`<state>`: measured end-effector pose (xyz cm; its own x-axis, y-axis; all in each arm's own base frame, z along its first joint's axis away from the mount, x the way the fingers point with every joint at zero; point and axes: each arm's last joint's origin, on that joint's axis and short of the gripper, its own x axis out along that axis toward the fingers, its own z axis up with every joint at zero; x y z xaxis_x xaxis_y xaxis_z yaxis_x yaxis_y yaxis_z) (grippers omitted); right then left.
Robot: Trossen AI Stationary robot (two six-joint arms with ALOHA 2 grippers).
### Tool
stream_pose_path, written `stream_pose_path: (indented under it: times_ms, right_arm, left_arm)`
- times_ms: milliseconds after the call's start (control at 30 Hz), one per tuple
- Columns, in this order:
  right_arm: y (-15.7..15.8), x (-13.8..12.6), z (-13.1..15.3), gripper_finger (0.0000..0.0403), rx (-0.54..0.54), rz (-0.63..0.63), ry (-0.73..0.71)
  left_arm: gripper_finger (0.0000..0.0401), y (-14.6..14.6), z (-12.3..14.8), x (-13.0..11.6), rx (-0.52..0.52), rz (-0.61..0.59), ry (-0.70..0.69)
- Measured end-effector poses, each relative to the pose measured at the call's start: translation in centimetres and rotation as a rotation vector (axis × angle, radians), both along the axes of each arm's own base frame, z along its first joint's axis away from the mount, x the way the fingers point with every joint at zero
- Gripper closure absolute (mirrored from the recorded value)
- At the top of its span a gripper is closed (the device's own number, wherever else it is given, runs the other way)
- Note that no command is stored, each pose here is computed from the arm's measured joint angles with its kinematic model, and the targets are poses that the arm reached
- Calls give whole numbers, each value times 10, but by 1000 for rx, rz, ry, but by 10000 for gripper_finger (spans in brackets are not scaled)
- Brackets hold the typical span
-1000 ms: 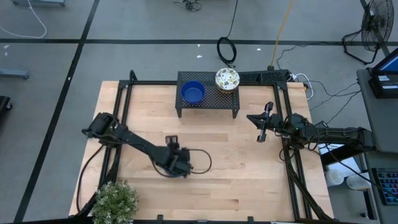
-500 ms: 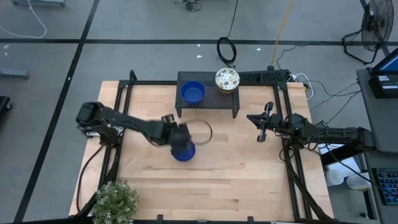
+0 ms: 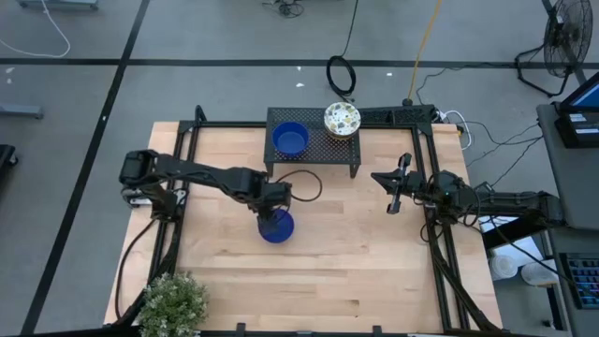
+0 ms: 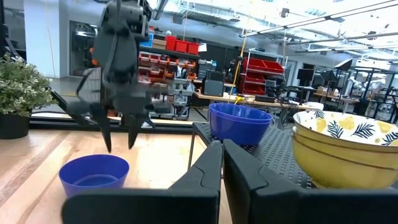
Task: Pick & Place Mini bowls
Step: Stack the blue bowl on the blue bowl on the shelf
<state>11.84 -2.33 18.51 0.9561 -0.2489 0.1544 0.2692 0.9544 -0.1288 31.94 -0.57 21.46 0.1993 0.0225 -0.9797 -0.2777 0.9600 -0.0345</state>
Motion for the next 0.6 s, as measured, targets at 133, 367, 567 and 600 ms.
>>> stream_pose_path:
  times_ms: [133,367,567,600]
  right_arm:
    - [0,0,0,401,0,0,0]
    - [0,0,0,401,0,0,0]
    - [0,0,0,401,0,0,0]
    - [0,0,0,401,0,0,1]
  left_arm:
    - [210,0,-15,5,4,-13,49]
    - [210,-1,-37,15,4,-14,83]
    - [210,-1,-51,18,-3,8,123]
    - [210,-1,-51,18,-5,27,122]
